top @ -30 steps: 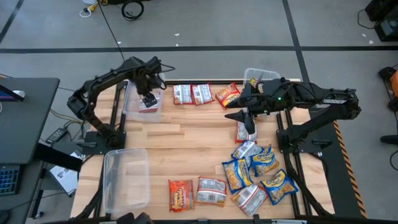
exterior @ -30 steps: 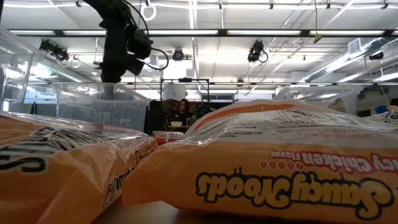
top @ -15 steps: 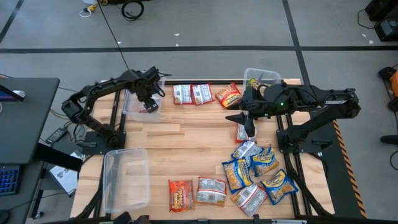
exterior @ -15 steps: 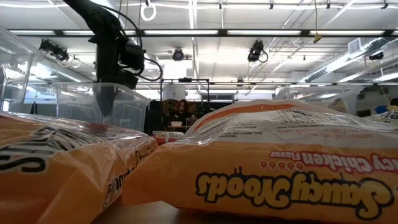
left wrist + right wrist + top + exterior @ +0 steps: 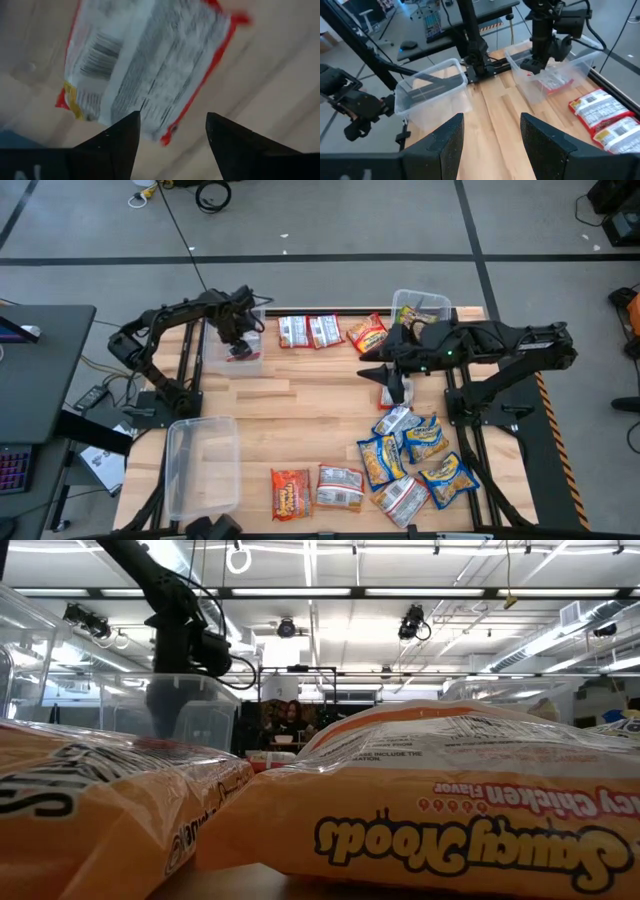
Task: Sort Maruchan noodles
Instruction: Adjust the orange noodle pack in the top left transparent bin
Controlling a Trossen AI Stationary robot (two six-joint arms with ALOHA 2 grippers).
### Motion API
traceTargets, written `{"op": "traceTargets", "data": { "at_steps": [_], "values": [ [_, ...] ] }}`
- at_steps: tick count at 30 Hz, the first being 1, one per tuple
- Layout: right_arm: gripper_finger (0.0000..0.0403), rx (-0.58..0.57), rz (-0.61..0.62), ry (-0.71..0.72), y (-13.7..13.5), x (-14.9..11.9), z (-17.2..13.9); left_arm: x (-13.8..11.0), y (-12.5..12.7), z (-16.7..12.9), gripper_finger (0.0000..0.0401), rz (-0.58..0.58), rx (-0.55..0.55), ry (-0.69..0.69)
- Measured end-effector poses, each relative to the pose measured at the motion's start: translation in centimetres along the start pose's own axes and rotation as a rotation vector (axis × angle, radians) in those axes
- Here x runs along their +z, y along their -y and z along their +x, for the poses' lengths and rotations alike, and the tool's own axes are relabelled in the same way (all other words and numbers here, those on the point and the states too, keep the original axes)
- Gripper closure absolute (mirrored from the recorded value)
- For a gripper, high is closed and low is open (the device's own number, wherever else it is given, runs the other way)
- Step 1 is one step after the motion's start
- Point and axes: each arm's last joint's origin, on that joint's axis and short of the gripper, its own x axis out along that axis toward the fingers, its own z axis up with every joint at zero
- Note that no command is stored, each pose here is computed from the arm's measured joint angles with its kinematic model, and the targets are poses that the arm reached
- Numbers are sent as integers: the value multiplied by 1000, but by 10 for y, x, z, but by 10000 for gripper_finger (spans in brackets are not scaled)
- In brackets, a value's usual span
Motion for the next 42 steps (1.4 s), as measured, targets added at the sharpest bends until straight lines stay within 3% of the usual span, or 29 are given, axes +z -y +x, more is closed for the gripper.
{"op": "traceTargets", "data": {
  "at_steps": [3,6,20,24,31,37,42],
  "values": [
    [203,-9,9,-15,-1,-2,7,1,2,4,186,148,23,-38],
    [203,-16,27,-27,-2,-3,12,4,2,12,194,222,31,-55],
    [203,-17,39,-35,-11,-8,23,15,12,32,183,243,142,-7],
    [203,-18,27,-35,-11,-8,24,17,11,33,234,215,143,19],
    [206,-17,22,-35,-11,-8,24,21,11,33,387,164,145,50],
    [214,-12,19,-32,-11,-8,21,11,14,27,396,177,120,2],
    [220,-9,5,-32,-11,-7,21,2,12,0,398,168,120,26]
  ]
}}
